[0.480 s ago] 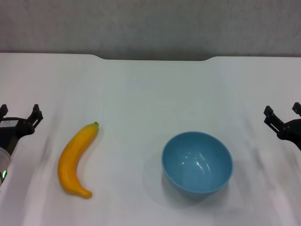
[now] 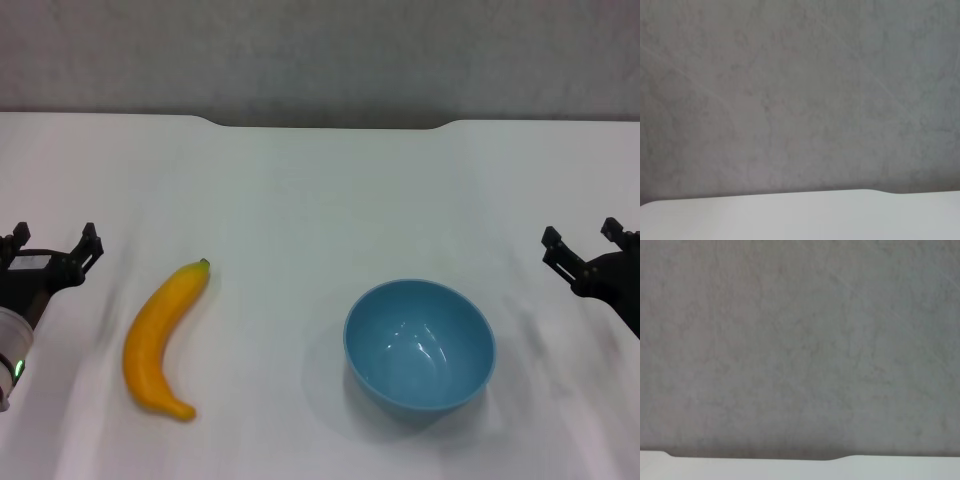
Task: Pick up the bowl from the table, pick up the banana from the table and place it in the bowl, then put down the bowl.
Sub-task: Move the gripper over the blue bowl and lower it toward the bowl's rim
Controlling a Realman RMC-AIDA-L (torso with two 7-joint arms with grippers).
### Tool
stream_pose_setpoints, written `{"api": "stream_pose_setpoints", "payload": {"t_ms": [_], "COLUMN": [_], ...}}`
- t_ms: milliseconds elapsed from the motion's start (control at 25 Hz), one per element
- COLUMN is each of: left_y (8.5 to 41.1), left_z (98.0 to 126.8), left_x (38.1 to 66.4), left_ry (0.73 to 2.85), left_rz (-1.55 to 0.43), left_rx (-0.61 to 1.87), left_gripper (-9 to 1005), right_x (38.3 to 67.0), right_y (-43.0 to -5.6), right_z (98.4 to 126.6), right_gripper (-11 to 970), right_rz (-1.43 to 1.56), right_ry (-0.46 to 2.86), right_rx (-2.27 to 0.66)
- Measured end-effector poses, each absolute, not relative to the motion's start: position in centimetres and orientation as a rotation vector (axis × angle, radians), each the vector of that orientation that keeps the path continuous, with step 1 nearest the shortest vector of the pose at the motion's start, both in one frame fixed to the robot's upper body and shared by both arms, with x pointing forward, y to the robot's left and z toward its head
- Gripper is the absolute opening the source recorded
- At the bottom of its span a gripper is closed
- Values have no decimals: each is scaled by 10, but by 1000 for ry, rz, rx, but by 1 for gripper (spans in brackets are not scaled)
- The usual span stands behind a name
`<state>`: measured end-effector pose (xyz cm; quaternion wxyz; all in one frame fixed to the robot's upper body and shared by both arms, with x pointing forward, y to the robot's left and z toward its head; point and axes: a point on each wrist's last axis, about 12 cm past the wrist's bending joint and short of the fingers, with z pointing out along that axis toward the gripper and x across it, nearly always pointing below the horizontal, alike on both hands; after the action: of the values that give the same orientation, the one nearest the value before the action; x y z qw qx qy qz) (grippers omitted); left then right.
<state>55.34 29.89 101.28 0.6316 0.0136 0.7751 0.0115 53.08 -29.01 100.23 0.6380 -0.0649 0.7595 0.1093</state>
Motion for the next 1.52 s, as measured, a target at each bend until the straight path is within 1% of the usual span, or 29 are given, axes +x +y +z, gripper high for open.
{"api": "stream_pose_setpoints", "payload": {"t_ms": [360,560,720,880,1040,1240,1360,1520], "left_y": [288,271,257,253,246,245,244,252], "left_z": [1016,1024,1031,1030,1037,1038,1039,1038], "left_x": [560,565,569,570,576,576,576,575], "left_ry": [1792,1799,1831,1873,1926,1970,1992,2009], "left_rz": [-17,-82,-133,-134,-147,-98,-105,-94], "left_rx": [35,87,134,164,198,225,229,200], "left_gripper": [892,892,892,891,891,891,891,892], "right_x": [530,532,535,538,539,543,545,545], "right_y": [-294,-293,-291,-286,-286,-277,-276,-273], "right_z": [1002,1004,1006,1008,1010,1012,1013,1013], "right_gripper": [882,882,881,881,881,880,880,880], "right_rz": [238,243,269,316,324,368,380,390], "right_ry": [1732,1728,1727,1723,1717,1720,1718,1723], "right_rx": [-121,-130,-159,-175,-183,-233,-235,-259]}}
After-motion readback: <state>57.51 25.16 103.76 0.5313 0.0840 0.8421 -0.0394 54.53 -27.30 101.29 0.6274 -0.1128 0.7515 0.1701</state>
